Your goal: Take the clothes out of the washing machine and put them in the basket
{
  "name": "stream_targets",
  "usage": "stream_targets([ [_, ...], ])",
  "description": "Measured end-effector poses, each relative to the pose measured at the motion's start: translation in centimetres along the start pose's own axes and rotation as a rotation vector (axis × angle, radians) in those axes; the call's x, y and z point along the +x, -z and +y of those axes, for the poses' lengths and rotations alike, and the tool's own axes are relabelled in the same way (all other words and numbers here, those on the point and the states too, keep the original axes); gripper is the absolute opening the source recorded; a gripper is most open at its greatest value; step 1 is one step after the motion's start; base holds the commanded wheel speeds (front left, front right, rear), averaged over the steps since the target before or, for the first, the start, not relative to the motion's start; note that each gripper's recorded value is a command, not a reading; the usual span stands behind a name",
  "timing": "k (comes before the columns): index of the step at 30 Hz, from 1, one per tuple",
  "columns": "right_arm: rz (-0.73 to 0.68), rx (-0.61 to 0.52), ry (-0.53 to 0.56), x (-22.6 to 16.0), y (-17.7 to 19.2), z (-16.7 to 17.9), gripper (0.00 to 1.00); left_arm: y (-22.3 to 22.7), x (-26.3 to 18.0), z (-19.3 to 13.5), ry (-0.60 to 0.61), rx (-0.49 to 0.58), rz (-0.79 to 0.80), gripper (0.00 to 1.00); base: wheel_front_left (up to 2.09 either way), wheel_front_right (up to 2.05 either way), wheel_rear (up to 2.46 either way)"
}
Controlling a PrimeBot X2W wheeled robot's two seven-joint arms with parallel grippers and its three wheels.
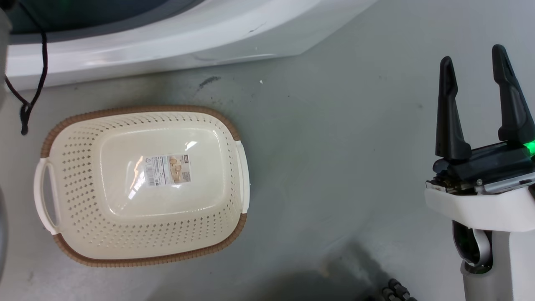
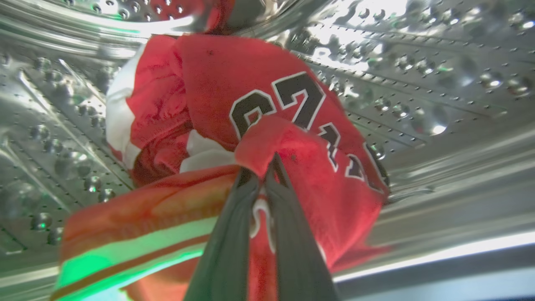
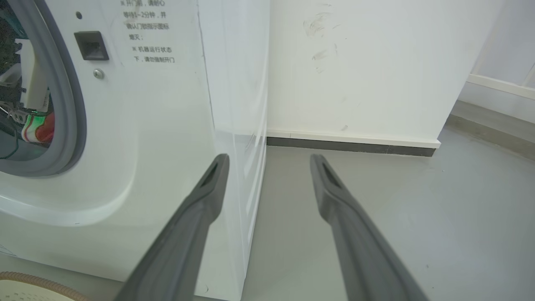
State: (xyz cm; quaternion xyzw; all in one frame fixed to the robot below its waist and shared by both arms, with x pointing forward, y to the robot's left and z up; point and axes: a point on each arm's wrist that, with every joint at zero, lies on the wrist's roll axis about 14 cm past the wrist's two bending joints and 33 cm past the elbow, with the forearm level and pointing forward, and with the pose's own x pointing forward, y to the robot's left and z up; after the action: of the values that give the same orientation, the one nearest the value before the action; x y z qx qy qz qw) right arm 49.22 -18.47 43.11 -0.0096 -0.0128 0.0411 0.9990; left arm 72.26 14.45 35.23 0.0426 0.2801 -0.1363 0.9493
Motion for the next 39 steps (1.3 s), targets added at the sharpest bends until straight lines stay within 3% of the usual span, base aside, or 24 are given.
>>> stream_targets([
  [11,-0.026,-0.007,-0.006,-2.2,-3.0,0.6,1.0,-0.7,-5.3,-2.7,0.055,0.033,-0.139,0.0,0.0,0.0,0.0],
  [25,-0.064,-0.015,-0.031,-6.7,-6.8,2.1,1.0,-0.5,-16.0,-5.6,0.11,0.059,-0.302,0.0,0.0,0.0,0.0],
  [39,-0.146,-0.003,-0.056,-11.0,-10.6,3.5,1.0,5.3,-25.7,-9.1,0.153,-0.006,-0.317,0.0,0.0,0.0,0.0],
])
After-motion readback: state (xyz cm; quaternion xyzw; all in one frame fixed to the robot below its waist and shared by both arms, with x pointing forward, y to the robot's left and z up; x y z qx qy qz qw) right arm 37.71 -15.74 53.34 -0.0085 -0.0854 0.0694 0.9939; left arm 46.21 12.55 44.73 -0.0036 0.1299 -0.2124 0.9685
